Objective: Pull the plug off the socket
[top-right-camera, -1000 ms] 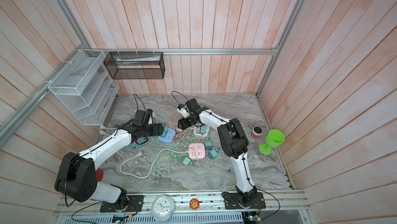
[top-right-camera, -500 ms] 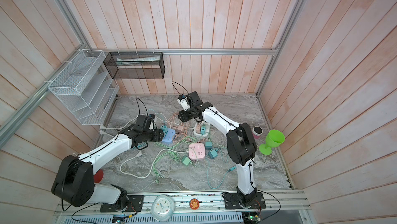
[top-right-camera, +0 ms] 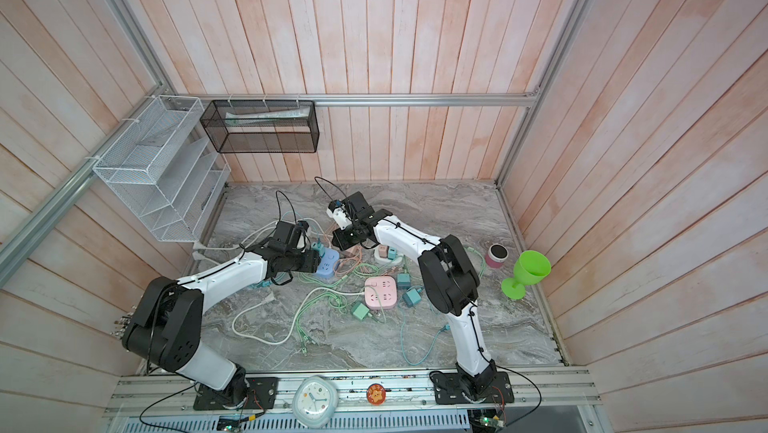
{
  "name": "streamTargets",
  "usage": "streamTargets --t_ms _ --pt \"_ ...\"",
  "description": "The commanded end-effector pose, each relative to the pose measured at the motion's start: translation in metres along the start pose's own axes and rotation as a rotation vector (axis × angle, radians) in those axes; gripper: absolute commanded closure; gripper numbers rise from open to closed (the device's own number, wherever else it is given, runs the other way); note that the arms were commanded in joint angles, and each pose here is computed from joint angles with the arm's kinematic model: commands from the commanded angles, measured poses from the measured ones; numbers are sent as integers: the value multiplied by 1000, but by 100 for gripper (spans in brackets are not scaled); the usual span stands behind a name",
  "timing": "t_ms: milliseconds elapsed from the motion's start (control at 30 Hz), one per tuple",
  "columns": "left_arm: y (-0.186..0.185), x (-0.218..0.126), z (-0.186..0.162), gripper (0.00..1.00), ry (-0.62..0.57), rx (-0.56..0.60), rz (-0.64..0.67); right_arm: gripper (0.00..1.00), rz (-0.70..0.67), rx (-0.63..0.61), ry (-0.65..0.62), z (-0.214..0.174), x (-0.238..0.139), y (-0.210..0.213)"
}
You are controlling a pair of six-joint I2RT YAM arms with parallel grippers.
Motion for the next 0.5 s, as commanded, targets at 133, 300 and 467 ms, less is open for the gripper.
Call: streamTargets --t_ms 133,300,467 --pt "-6 5 15 32 -55 38 -6 86 82 24 48 -6 27 -4" --pt "-8 11 16 39 -51 49 -22 81 103 41 52 -12 35 -5" --pt "-9 14 16 46 -45 51 -31 68 103 49 75 -15 43 -10"
Point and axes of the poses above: each gripper's point midway between its finger pads, its own x axis out along the fingers, its own y axis along the line the jaws close on, z = x × y, the point moved 8 cm from there along -x, back along the fingers, and after that the axes turned 12 degrees about -x, right-handed, at the moved point
